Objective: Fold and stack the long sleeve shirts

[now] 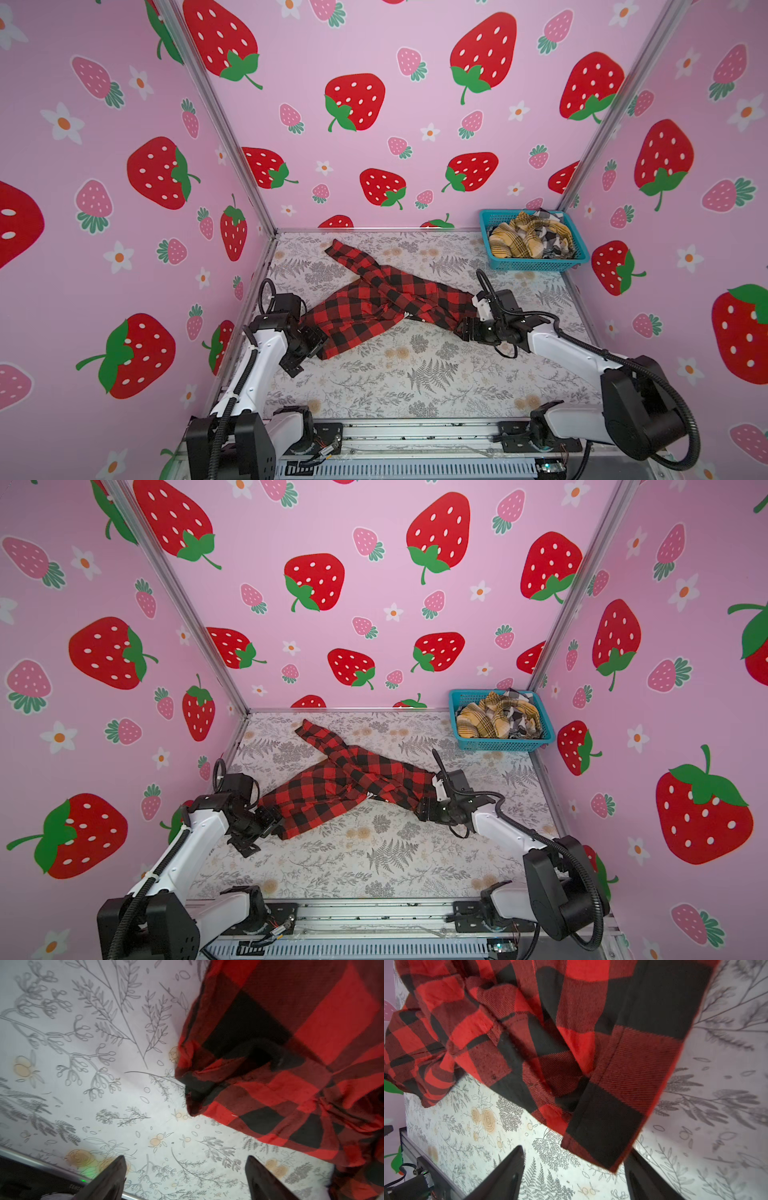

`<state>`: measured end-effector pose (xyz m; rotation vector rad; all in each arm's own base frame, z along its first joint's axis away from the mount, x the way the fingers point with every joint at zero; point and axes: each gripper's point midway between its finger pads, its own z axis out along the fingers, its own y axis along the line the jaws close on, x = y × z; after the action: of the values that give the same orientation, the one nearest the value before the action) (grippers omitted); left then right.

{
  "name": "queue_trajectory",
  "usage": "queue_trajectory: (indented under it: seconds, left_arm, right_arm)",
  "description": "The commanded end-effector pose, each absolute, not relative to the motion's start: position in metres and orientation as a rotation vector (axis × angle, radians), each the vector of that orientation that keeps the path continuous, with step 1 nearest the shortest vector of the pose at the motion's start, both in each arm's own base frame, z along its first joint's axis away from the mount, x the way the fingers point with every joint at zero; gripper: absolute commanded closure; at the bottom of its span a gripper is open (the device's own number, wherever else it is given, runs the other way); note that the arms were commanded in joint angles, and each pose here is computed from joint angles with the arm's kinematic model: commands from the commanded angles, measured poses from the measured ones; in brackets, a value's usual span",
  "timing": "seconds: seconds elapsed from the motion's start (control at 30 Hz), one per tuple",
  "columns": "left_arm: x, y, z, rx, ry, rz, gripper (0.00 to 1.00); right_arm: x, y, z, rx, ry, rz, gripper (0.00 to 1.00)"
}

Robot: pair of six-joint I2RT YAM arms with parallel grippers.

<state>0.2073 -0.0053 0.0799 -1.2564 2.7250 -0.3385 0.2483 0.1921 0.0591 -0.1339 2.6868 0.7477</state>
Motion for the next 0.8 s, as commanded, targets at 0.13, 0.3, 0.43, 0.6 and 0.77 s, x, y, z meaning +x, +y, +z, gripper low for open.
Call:
queue_trajectory:
  seconds: [0.13, 0.3, 0.43, 0.6, 0.77]
  left_arm:
    - [0.275, -0.009, 0.11, -1.195, 2.474, -0.662, 0.14]
    - [0.282, -0.012, 0.091, -1.254, 2.514, -0.694, 0.23]
    - [0.281, -0.009, 0.08, -1.29, 2.517, -0.664, 0.24]
    - [0.3, -0.004, 0.085, -1.286, 2.496, -0.664, 0.25]
    - [0.302, 0.009, 0.087, -1.323, 2.508, -0.55, 0.31]
  right_arm:
    - [0.27, 0.202, 0.062, -0.119, 2.645, 0.752, 0.31]
    - [0.274, 0.201, 0.059, -0.108, 2.655, 0.734, 0.38]
    - [0.274, 0.201, 0.059, -0.103, 2.657, 0.729, 0.39]
    - [0.273, 0.2, 0.055, -0.107, 2.671, 0.719, 0.42]
    - [0.272, 0.198, 0.058, -0.103, 2.668, 0.711, 0.42]
